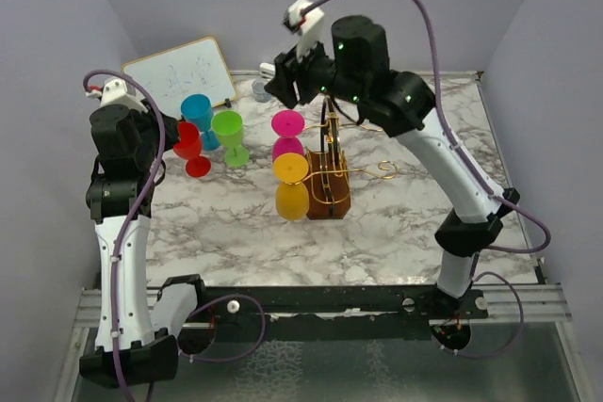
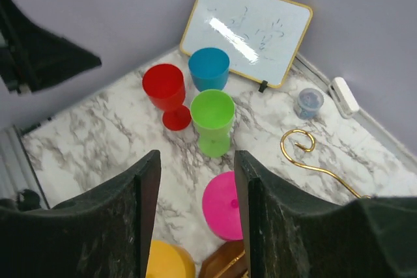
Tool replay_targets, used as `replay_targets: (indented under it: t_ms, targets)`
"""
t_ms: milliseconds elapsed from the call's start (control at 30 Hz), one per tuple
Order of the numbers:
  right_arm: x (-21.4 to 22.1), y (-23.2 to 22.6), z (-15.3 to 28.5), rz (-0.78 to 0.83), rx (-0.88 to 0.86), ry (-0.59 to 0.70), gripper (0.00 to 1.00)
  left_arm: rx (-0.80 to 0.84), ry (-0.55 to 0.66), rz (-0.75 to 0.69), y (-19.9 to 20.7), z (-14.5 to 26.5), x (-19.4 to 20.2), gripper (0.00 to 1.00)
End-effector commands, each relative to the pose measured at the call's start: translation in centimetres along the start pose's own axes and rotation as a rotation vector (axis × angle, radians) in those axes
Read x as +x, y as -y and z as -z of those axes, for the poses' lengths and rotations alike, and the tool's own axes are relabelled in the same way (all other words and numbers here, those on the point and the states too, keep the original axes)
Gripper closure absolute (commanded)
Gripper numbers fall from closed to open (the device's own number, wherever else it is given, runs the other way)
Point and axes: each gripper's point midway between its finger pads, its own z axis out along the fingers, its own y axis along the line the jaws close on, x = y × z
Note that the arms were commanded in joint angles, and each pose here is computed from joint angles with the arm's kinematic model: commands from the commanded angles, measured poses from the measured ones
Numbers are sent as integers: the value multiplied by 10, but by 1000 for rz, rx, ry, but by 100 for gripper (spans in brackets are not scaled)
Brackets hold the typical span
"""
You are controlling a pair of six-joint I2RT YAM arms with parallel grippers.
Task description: Take the wine glass off the wine glass rack
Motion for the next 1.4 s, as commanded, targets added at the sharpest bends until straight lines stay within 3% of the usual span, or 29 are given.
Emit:
replay_targets:
  t_ms: [0, 67, 400, 700, 1367]
  targets:
    - [-3, 29, 10, -383, -260, -26, 54, 118, -117, 43, 15, 11, 41, 75]
    - [12, 44, 5, -487, -328, -58, 53, 140, -136, 56, 16, 16, 54, 75]
    - [54, 55, -19, -540, -308, -180, 53, 329, -210, 78, 50, 24, 74, 74]
    - [102, 86, -34, -504, -146, -304, 54, 328, -246, 67, 47, 27, 85, 75]
    - [151, 94, -33, -469, -95, -447, 54, 295, -318, 74, 32, 32, 119, 74]
